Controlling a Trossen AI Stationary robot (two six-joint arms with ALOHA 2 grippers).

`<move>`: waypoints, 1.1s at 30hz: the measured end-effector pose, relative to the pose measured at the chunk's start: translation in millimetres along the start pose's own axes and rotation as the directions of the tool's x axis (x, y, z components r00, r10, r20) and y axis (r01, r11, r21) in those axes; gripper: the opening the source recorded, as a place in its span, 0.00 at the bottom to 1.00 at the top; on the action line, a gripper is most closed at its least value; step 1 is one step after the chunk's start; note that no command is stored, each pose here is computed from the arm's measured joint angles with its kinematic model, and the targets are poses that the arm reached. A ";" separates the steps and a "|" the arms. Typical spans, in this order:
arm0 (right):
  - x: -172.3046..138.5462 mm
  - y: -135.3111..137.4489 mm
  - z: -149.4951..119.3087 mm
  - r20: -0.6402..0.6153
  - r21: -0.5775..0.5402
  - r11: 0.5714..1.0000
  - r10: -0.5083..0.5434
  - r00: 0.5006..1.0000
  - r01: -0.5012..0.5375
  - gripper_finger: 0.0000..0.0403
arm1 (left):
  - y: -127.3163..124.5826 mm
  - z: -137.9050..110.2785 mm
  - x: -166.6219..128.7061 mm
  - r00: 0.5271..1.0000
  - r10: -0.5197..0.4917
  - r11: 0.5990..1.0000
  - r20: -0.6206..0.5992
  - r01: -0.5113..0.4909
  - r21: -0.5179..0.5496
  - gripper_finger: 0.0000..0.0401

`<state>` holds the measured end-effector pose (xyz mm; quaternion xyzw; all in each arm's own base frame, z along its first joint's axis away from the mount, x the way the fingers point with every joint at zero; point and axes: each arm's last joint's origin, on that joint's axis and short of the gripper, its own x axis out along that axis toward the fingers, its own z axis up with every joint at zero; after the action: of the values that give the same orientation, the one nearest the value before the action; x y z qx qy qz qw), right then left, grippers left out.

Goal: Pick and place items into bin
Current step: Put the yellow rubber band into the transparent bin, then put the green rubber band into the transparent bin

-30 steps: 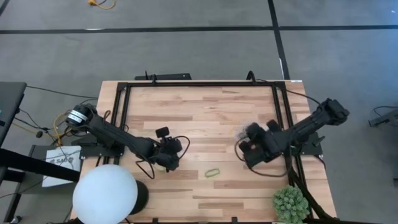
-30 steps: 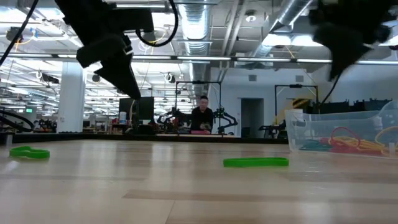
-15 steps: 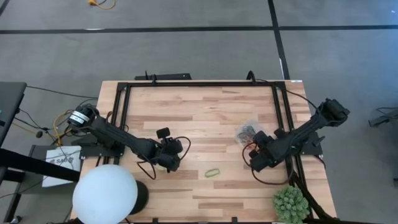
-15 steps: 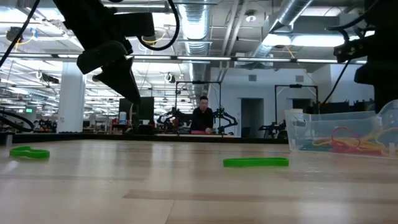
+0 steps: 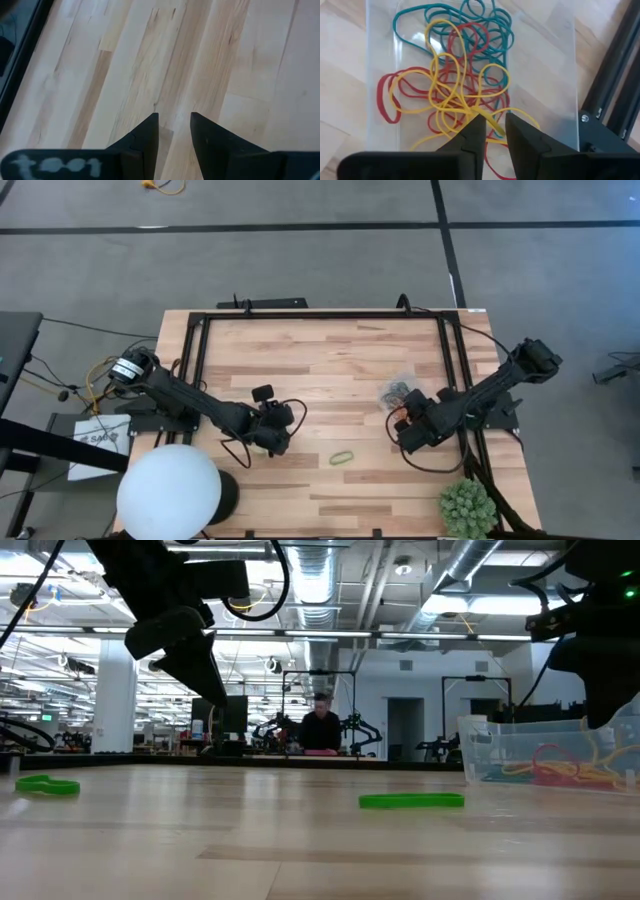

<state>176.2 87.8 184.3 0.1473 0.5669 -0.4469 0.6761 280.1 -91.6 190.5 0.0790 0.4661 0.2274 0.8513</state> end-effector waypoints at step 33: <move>-6.1 32.4 8.6 0.141 -0.479 0.854 0.303 0.942 -0.203 0.18 | -8.7 3.0 -1.2 0.972 -0.232 0.972 -0.048 0.233 0.035 0.26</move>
<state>207.0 102.5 182.6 0.0093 0.5565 -0.2204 0.8010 284.7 -99.6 190.0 0.0362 0.4951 0.1183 0.8600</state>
